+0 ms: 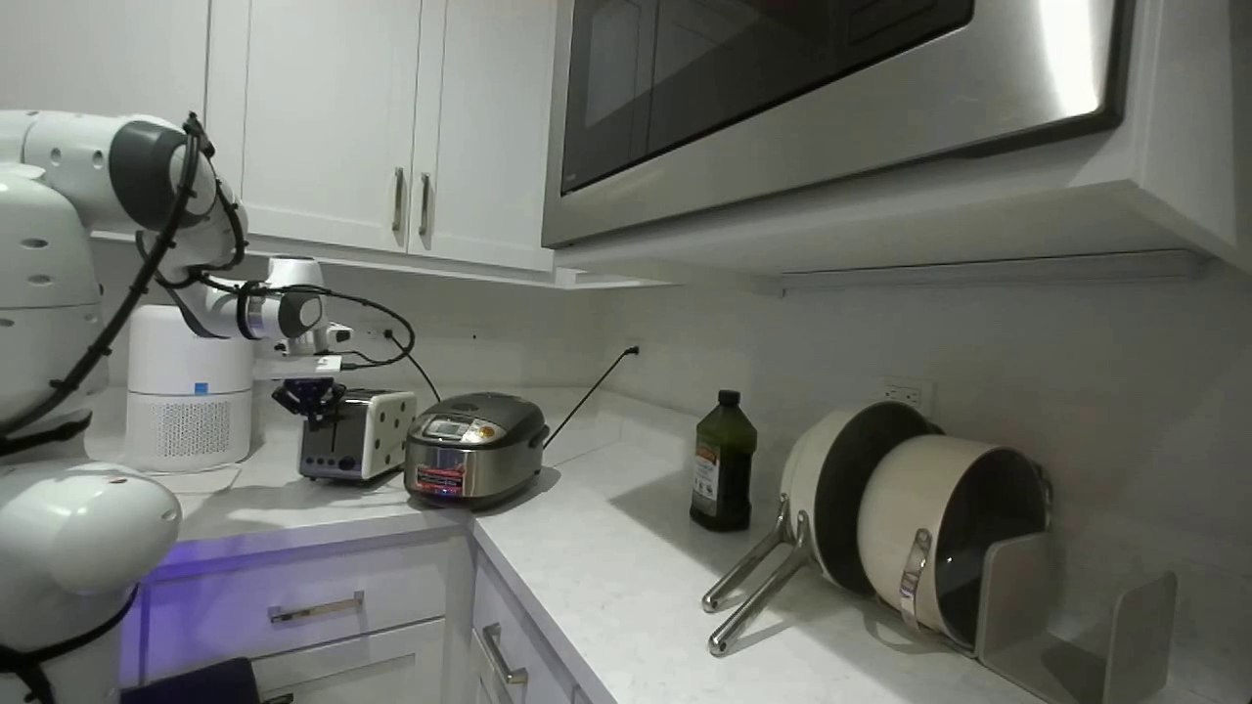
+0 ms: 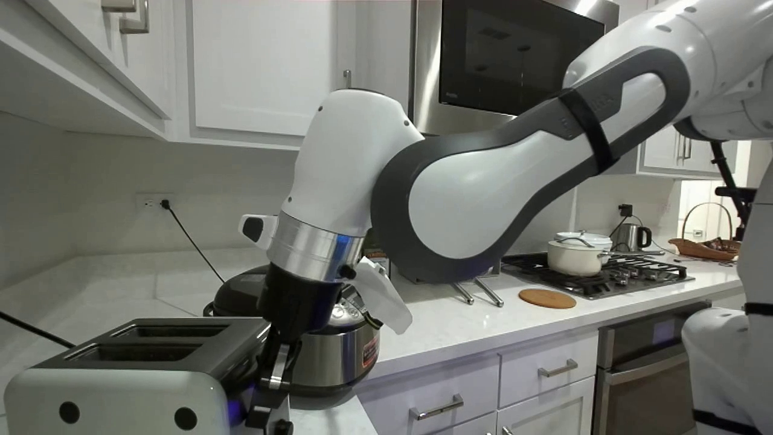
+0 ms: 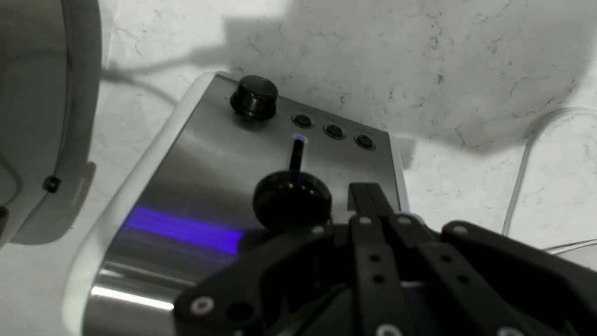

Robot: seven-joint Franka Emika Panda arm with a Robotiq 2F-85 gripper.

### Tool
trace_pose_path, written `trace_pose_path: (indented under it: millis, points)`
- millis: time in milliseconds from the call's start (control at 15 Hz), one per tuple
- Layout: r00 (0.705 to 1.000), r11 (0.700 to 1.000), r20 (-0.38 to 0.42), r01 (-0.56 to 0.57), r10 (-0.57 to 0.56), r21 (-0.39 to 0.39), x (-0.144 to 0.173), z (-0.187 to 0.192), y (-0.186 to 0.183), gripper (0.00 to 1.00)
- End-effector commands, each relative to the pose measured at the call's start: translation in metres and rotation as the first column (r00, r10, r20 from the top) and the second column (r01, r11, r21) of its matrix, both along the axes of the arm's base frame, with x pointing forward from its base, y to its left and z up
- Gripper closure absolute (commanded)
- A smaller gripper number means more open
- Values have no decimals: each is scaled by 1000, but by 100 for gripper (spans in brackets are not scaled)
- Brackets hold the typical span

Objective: Push the lever of the bread toaster down

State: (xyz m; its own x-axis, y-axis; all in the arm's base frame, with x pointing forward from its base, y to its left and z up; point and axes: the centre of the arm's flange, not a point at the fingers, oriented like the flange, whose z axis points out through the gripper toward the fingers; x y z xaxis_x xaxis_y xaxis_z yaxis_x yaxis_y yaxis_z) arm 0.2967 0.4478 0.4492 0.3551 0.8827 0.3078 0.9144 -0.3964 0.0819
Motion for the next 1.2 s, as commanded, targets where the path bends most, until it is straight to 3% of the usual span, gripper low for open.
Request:
trace_pose_path:
  millis: [0, 200, 400, 600, 933, 1133]
  points:
    - [1000, 999, 20, 21, -22, 30, 29, 9, 18, 100]
    - [1000, 999, 13, 26, -26, 32, 30, 13, 10, 100]
    - [999, 999, -20, 42, -42, -25, 30, 14, 0, 100]
    - [992, 991, -112, 37, -51, -126, 31, 14, -16, 100]
    - [971, 976, -229, 16, -66, -217, 35, 34, -30, 100]
    - [979, 978, -195, 18, -59, -207, 40, 43, -38, 100]
